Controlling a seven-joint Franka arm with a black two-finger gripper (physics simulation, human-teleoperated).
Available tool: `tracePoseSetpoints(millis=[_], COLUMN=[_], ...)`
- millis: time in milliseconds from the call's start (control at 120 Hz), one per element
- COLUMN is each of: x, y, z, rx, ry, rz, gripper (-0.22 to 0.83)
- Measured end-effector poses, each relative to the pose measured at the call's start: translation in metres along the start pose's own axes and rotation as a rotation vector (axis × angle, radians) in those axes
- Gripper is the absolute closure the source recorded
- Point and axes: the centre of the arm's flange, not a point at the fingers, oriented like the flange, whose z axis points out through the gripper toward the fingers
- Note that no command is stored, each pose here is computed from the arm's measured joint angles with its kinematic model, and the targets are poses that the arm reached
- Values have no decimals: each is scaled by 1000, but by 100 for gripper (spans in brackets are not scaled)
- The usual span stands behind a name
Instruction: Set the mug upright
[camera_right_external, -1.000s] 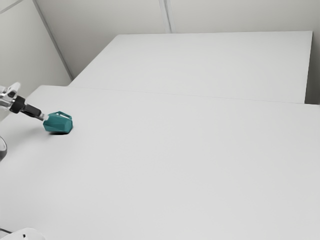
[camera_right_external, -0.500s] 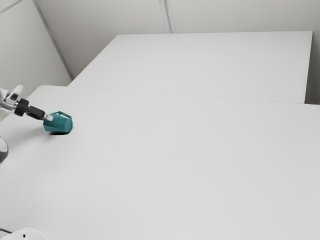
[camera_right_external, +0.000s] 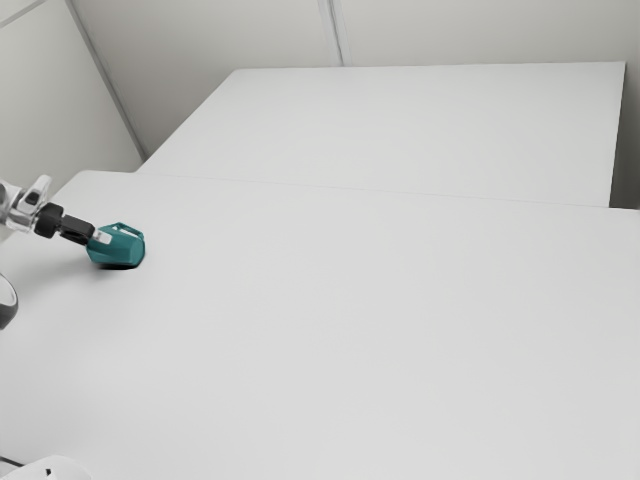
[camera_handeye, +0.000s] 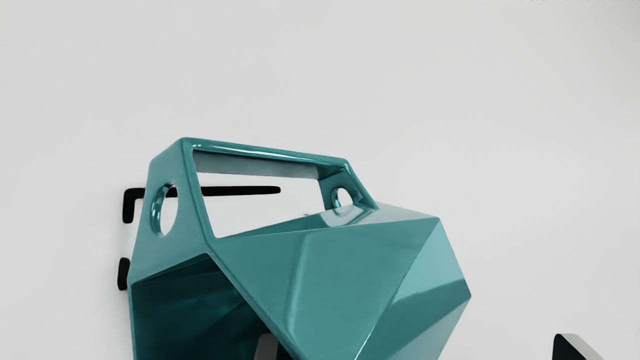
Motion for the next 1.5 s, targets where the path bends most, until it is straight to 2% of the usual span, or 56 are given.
tracePoseSetpoints(millis=[150, 392, 608, 858, 1017, 1117, 1342, 1500], x=[-1, -5, -4, 1, 4, 13, 42, 80], y=[-1, -5, -4, 1, 4, 11, 34, 75], z=[4, 11, 11, 12, 12, 15, 21, 17], rx=[-18, -42, -54, -78, -95, -120, -163, -147], ry=[7, 19, 30, 50, 65, 85, 113, 95], rz=[-11, -29, -34, -32, -31, -18, 28, 89], gripper=[5, 16, 33, 58, 68, 74, 76, 77])
